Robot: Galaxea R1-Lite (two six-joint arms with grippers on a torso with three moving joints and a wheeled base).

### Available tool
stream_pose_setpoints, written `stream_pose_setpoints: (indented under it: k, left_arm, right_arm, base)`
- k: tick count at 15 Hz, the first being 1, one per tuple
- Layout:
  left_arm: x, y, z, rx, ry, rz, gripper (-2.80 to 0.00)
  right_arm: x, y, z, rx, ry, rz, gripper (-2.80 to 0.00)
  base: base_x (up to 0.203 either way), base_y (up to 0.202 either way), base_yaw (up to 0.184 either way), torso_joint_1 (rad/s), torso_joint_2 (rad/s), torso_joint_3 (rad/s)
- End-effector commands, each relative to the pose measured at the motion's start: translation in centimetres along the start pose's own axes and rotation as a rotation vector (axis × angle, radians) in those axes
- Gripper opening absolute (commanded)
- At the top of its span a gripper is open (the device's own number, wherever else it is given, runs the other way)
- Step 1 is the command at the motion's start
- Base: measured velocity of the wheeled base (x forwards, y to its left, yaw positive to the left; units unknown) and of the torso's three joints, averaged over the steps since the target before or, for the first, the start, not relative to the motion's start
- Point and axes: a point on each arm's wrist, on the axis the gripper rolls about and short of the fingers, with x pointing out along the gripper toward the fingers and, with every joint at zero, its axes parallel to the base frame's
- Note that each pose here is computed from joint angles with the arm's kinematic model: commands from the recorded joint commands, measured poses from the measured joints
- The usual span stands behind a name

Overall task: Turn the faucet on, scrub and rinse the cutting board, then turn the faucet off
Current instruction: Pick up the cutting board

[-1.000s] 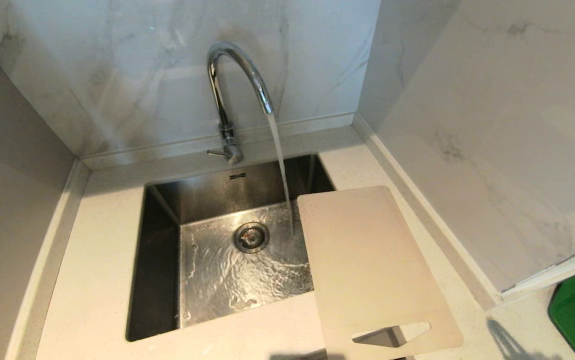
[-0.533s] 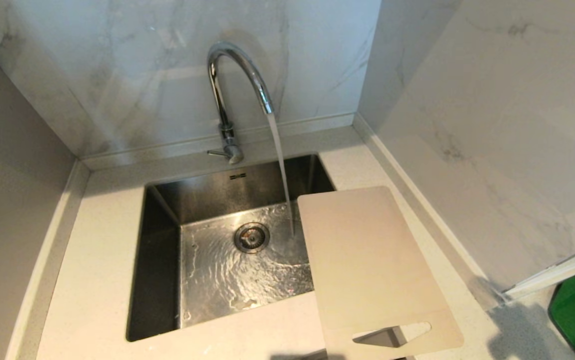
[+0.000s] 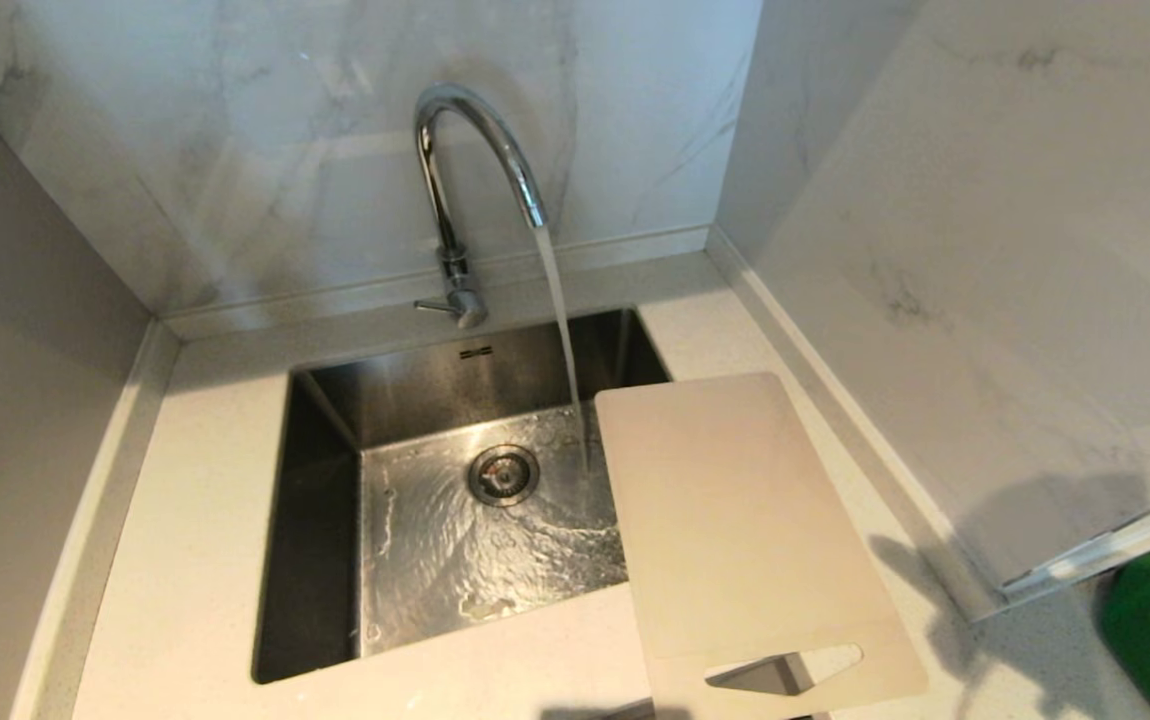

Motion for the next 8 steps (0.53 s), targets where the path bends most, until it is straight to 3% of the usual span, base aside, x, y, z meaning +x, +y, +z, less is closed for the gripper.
stream_pose_setpoints:
  k: [1,5,8]
  left_arm:
    - [0.0,0.0,0.0,0.000,-0.002,-0.001,-2.80]
    - [0.0,0.0,0.0,-0.001,-0.002,0.000,-2.80]
    - [0.0,0.0,0.0,0.000,-0.002,-0.001,-2.80]
  right_arm:
    - [3.3,-1.3,-0.4,0.064,0.139,0.087,-2.80]
    - [7.9,-2.7,-2.3,0.157,0.347,0.154,-2.80]
    - [10.9,-2.6,-5.1,0.209,0.551,0.199,-2.80]
  base:
    - [0.000,0.000,0.000,0.000,0.00,0.000]
    - [0.000,0.000,0.000,0.000,0.00,0.000]
    - [0.000,0.000,0.000,0.000,0.00,0.000]
